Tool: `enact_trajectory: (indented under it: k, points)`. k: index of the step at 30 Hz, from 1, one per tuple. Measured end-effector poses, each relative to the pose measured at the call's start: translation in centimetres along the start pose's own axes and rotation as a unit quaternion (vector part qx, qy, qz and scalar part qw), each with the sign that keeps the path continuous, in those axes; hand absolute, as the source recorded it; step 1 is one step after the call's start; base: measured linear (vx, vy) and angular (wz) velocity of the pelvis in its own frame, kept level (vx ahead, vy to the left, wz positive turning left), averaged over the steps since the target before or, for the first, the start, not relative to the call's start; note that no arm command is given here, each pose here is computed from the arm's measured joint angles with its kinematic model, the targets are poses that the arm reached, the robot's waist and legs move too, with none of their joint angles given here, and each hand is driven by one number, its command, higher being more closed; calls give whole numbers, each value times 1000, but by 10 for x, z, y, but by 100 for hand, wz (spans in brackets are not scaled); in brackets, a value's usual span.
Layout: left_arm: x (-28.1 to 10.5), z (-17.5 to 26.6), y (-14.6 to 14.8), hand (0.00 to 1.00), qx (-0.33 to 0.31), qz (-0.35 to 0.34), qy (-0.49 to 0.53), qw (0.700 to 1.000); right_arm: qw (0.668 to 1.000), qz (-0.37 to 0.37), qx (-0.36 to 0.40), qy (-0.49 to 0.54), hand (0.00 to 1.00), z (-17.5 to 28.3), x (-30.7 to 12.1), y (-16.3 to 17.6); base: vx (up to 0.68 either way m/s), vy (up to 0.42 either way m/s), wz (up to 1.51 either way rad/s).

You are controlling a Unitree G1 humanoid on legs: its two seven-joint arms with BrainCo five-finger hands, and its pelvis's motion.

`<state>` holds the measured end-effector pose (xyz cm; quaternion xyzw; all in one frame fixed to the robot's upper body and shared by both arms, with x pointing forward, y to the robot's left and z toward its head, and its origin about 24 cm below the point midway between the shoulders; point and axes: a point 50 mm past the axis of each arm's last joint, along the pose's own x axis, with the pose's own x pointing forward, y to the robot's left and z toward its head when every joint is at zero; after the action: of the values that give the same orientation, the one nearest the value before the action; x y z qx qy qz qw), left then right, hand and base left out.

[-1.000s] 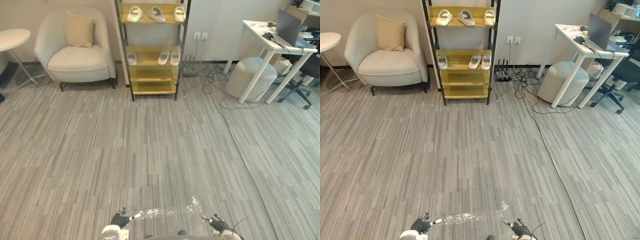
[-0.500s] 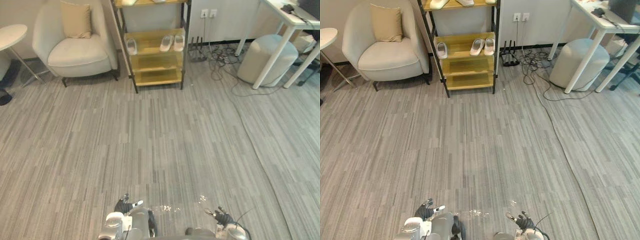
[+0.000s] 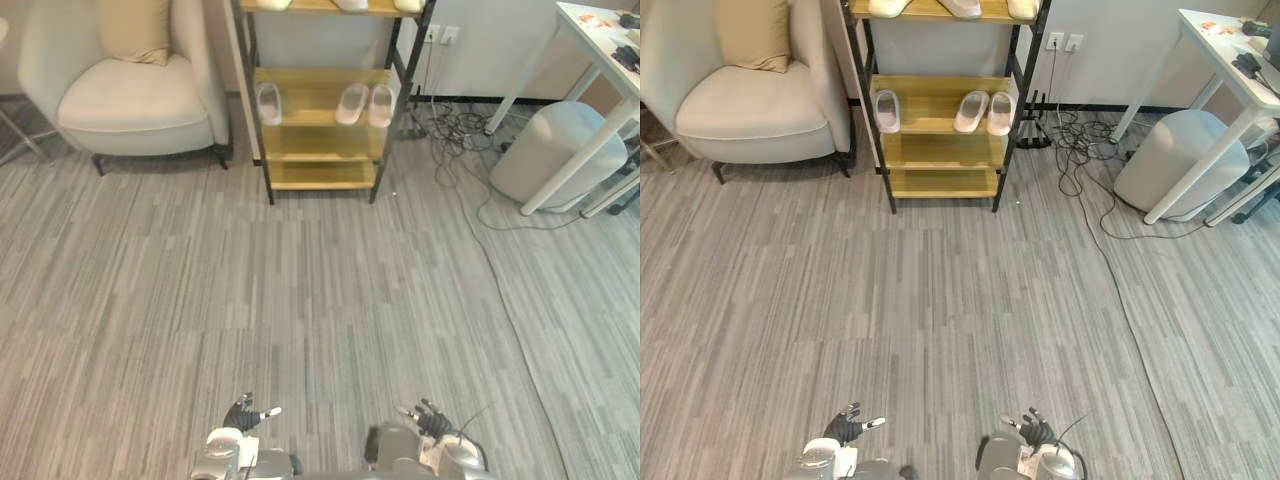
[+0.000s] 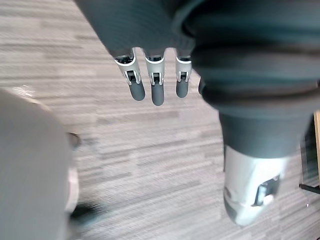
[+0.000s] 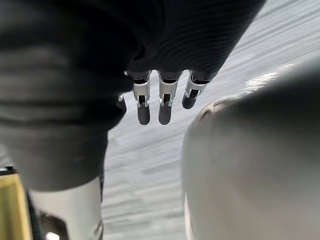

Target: Organize the slippers on the shoe rack

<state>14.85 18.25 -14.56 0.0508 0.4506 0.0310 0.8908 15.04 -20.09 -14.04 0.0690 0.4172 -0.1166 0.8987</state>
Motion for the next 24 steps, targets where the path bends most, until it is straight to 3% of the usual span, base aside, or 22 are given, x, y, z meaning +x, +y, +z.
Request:
enact_trajectory:
  k: [3, 7, 13, 20, 24]
  points:
    - [1, 4, -2, 0, 0, -4, -7, 1000, 1000, -8, 2, 9, 0, -9, -4, -7, 706, -209, 57]
    - [3, 11, -24, 0, -21, -28, -9, 999, 1000, -25, 10, 0, 0, 4, 0, -18, 651, -210, 20]
    - [0, 13, -23, 0, -62, -15, -25, 998, 999, -17, 26, 25, 0, -14, -4, -6, 464, -90, 15]
    - [-1, 13, -24, 0, -58, -18, -33, 998, 999, -19, 36, 19, 0, -6, -1, -5, 425, 170, -35]
    - [0, 8, -3, 0, -39, 3, -22, 999, 998, -8, 41, 46, 0, -23, -4, 6, 471, 201, -11]
